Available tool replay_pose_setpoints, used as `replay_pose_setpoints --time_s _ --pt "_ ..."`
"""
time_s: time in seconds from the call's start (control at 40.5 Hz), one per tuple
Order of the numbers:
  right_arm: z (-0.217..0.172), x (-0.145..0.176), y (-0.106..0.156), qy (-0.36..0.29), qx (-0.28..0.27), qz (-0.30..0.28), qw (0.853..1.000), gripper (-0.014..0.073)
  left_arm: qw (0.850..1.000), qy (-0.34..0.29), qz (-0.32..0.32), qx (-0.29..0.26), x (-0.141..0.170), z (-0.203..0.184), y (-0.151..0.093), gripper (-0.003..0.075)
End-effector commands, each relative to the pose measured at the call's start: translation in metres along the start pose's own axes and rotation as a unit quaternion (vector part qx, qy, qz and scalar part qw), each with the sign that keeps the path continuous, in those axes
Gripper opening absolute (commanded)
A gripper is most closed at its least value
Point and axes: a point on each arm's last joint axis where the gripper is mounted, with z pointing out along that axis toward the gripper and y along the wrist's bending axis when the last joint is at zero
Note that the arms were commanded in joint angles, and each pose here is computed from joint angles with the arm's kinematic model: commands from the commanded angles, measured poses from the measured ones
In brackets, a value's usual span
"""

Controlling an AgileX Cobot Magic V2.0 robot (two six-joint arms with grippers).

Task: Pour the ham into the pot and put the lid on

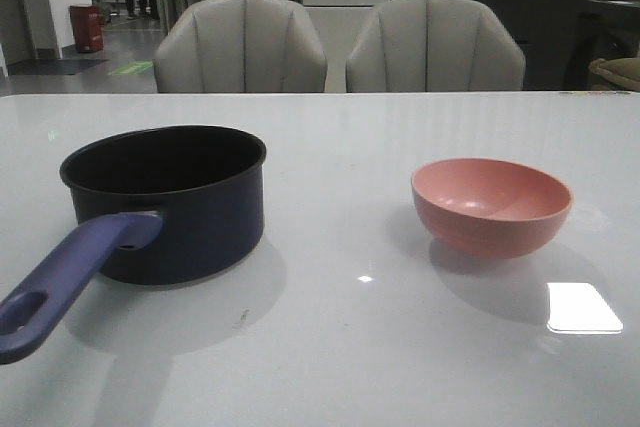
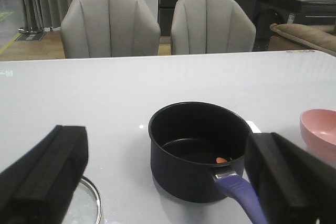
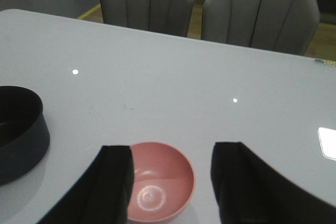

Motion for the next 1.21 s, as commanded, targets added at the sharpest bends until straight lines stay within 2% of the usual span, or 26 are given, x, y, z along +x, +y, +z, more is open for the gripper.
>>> replay_pose_setpoints --time_s 0.0,0.272,0.42,0.469,0.568,0.593,0.692,0.815,0.988,1.087,1.186 --pt "-0.028 0.002 -0.001 -0.081 0.011 -0.002 0.997 0.0455 0.998 -0.056 -0.004 0.009 -0.017 -0.002 -0.002 0.0636" --pt "-0.078 0.046 0.002 -0.157 0.005 -0.007 0.988 0.0455 0.998 -0.057 -0.004 0.009 -0.017 -0.002 -0.002 0.0636" --pt "-0.079 0.065 0.002 -0.155 0.005 -0.007 0.988 0.0438 0.998 -0.057 -0.004 0.009 -0.017 -0.002 -0.002 0.0636" --pt "-0.077 0.069 0.002 -0.148 0.005 -0.006 0.989 0.038 0.998 -0.057 -0.004 0.009 -0.017 -0.002 -0.002 0.0636" --pt "-0.074 0.074 0.002 -0.139 0.005 -0.006 0.99 0.014 0.999 -0.039 -0.003 0.008 -0.014 -0.002 -0.002 0.0636" --pt "-0.073 0.076 0.002 -0.135 0.005 -0.006 0.991 0.0122 0.999 -0.035 -0.003 0.007 -0.013 -0.002 -0.002 0.0636" --pt "-0.073 0.078 0.002 -0.132 0.005 -0.006 0.991 0.0183 1.0 -0.027 -0.002 0.006 -0.012 -0.002 -0.001 0.0636" --pt "-0.073 0.078 0.002 -0.132 0.005 -0.006 0.991 0.0182 0.999 -0.041 0.01 0.002 -0.021 -0.003 -0.001 0.0636" --pt "-0.073 0.078 0.002 -0.132 0.005 -0.006 0.991 0.0182 1.0 -0.014 0.01 -0.009 -0.051 0.003 -0.002 0.0638" --pt "-0.073 0.078 0.002 -0.132 0.005 -0.006 0.991 0.0182 0.998 0.026 -0.038 -0.05 -0.068 0.013 0.003 0.0638" --pt "-0.073 0.078 0.002 -0.132 0.005 -0.006 0.991 0.0182 0.989 0.084 -0.032 -0.113 -0.079 0.029 0.013 0.0638"
